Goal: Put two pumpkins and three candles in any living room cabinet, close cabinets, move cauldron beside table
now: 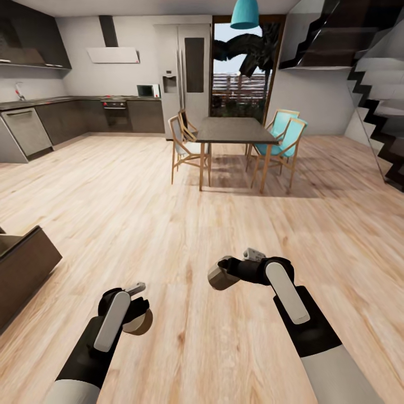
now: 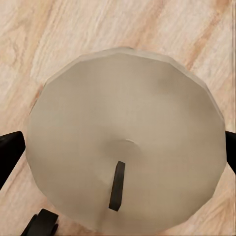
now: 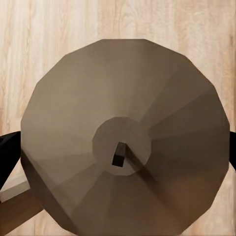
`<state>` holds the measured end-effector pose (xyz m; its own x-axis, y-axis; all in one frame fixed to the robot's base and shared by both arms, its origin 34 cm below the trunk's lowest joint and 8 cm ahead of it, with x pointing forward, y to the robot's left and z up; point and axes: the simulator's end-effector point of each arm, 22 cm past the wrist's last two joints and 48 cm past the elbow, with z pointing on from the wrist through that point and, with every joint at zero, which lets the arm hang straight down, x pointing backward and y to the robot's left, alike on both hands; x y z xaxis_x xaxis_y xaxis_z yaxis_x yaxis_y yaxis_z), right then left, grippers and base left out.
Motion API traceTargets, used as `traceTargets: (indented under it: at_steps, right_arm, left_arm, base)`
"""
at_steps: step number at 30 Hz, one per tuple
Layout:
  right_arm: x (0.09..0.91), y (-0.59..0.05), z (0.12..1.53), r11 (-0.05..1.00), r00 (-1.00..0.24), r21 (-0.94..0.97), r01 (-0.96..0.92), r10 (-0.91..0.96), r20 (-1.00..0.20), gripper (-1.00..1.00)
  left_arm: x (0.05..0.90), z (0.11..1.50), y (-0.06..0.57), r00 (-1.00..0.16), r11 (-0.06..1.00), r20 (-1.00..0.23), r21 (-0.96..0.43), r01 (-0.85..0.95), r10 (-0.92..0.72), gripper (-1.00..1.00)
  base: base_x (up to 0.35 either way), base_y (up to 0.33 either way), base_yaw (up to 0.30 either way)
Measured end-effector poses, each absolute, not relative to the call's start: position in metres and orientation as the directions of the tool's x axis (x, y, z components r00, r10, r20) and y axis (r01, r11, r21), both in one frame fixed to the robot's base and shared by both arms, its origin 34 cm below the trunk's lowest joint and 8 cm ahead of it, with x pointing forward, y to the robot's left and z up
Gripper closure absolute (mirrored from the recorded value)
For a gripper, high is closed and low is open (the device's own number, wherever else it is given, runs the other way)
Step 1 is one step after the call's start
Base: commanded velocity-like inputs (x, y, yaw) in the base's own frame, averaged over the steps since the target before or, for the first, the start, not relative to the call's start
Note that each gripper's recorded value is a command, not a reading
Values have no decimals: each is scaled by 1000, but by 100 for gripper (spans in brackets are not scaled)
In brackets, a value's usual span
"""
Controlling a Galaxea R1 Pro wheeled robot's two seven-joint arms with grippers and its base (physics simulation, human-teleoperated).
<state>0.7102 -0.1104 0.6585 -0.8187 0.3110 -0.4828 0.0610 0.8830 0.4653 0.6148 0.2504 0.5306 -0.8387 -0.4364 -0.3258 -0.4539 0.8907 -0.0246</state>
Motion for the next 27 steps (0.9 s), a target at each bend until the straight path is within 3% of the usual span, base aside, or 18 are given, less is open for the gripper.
traceTargets:
  at_steps: [9, 27]
  right_arm:
    - [710, -110, 658, 883, -819, 465, 61, 311, -482, 100]
    - [710, -110, 659, 882, -819, 467, 61, 311, -482, 100]
  left_arm:
    - [616, 531, 245, -848, 901, -331, -19, -434, -415, 100]
    - [615, 531, 246, -848, 901, -331, -16, -434, -414, 100]
  base:
    - [279, -221, 158]
    - [278, -190, 284]
